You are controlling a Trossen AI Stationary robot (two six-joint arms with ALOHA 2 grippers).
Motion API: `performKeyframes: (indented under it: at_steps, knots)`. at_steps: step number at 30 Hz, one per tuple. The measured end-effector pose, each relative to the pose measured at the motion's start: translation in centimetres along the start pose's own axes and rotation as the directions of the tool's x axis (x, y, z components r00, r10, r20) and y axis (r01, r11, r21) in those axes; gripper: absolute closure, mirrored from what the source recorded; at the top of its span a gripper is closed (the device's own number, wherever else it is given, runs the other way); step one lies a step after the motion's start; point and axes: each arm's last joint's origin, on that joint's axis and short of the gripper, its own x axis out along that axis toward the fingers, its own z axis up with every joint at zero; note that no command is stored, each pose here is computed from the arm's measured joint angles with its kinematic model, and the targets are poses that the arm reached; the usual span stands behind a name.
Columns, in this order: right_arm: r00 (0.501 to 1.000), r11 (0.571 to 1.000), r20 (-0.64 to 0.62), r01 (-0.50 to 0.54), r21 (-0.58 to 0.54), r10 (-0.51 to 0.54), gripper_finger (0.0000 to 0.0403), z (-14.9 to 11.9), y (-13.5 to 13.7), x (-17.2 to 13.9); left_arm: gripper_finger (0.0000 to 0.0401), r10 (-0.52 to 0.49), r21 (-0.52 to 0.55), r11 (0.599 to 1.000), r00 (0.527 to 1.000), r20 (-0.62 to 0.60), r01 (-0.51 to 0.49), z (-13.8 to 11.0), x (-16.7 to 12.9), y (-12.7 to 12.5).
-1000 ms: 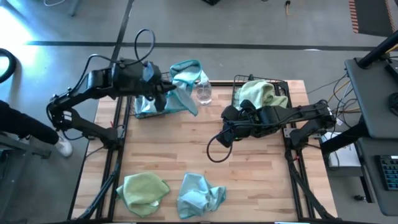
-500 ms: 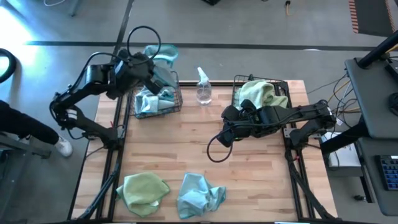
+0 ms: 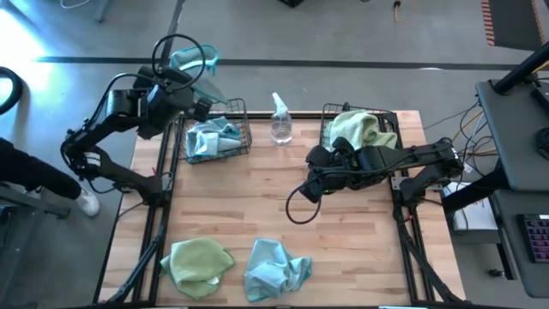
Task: Sort microfiber towel by color & place in baskets
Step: Put the blue microfiber cloth into the left wire basket
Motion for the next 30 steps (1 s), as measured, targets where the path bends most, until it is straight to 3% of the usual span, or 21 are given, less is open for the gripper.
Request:
performKeyframes:
  at_steps: [20, 30]
  knots:
    - [1.000, 1.000, -0.003, 0.002, -0.030, -0.002, 0.0321, 0.0, 0.0, 0.0, 0.0393, 0.062, -0.097, 0.993, 0.992, -0.109, -0.072, -5.9, 1.7, -1.0]
    - [1.000, 1.000, -0.003, 0.001, -0.026, -0.001, 0.0321, 0.0, 0.0, 0.0, 0.0393, 0.009, -0.138, 0.990, 0.992, -0.124, -0.026, -6.7, 1.8, -1.0]
